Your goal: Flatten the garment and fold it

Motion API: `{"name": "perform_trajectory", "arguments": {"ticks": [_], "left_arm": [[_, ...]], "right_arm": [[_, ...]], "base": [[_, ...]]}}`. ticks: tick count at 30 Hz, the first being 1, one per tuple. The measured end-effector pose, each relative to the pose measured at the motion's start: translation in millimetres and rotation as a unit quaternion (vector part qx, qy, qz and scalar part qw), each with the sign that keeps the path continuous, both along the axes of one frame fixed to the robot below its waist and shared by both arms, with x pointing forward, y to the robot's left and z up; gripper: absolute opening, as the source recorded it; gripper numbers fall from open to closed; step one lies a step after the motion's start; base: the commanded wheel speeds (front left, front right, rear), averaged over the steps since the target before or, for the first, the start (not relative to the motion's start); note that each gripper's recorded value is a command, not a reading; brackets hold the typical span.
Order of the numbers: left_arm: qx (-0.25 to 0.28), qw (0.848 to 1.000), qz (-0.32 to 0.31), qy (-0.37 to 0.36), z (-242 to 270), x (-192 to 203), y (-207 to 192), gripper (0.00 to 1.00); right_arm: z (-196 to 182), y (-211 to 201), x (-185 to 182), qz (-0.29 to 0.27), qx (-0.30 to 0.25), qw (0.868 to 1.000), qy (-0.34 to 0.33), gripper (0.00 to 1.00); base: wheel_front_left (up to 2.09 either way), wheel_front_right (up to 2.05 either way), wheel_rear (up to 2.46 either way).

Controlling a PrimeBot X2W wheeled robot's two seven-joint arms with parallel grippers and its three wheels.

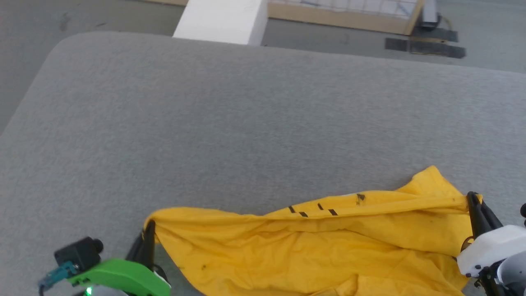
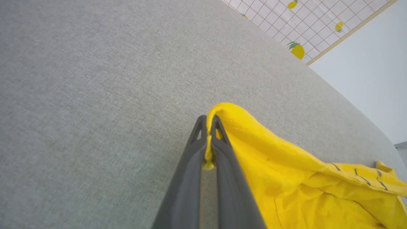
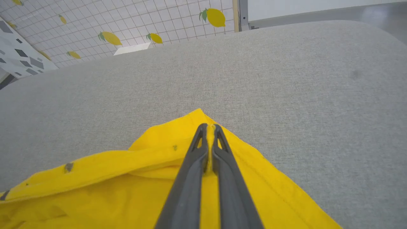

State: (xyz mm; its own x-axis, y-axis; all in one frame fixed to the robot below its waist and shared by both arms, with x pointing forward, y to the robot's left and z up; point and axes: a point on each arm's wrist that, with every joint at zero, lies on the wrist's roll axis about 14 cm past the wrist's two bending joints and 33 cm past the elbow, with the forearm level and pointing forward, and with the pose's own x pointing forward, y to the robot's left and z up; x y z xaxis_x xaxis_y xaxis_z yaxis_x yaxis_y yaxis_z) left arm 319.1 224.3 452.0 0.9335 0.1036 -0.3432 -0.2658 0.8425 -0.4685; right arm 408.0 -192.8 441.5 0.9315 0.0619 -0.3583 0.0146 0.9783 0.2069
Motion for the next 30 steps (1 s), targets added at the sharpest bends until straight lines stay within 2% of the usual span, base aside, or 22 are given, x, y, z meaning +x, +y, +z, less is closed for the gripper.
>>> {"name": "perform_trajectory", "arguments": {"ticks": [5, 8, 10, 11, 12, 19, 24, 30], "left_arm": [[0.022, 0.997, -0.031, -0.074, 41.6, 34.9, -4.2, 0.0], [0.033, 0.988, -0.054, -0.138, 80.9, 63.5, -9.1, 0.0], [0.021, 0.981, -0.065, -0.183, 110.3, 84.5, -13.8, 0.0], [0.014, 0.977, -0.069, -0.202, 124.2, 95.4, -15.3, 0.0], [0.011, 0.968, -0.088, -0.235, 155.1, 124.9, -21.2, 0.0], [0.034, 0.948, -0.105, -0.3, 223.6, 204.7, -26.6, 0.0], [0.051, 0.935, -0.085, -0.34, 260.3, 257.4, -24.2, 0.0], [0.089, 0.907, -0.024, -0.411, 304.9, 304.1, -3.4, 0.0]], "right_arm": [[25.9, -8.7, -6.9, -0.006, -0.013, 1.0, -0.025, 0.0], [46.3, -0.8, -1.1, 0.012, -0.035, 0.999, -0.035, 0.0], [63.8, 8.0, 11.5, 0.034, -0.055, 0.997, -0.045, 0.0], [73.8, 10.5, 20.2, 0.045, -0.067, 0.995, -0.051, 0.0], [99.7, 14.1, 47.1, 0.077, -0.109, 0.989, -0.062, 0.0], [152.6, 23.3, 121.3, 0.134, -0.215, 0.964, -0.079, 0.0], [185.2, 30.2, 175.6, 0.14, -0.256, 0.951, -0.105, 0.0], [215.3, 36.2, 232.1, 0.121, -0.289, 0.938, -0.148, 0.0]], "base": [[0.0, 0.0, 0.0], [0.0, 0.0, 0.0], [0.0, 0.0, 0.0], [0.0, 0.0, 0.0], [0.0, 0.0, 0.0], [0.0, 0.0, 0.0], [0.0, 0.0, 0.0], [0.0, 0.0, 0.0]]}}
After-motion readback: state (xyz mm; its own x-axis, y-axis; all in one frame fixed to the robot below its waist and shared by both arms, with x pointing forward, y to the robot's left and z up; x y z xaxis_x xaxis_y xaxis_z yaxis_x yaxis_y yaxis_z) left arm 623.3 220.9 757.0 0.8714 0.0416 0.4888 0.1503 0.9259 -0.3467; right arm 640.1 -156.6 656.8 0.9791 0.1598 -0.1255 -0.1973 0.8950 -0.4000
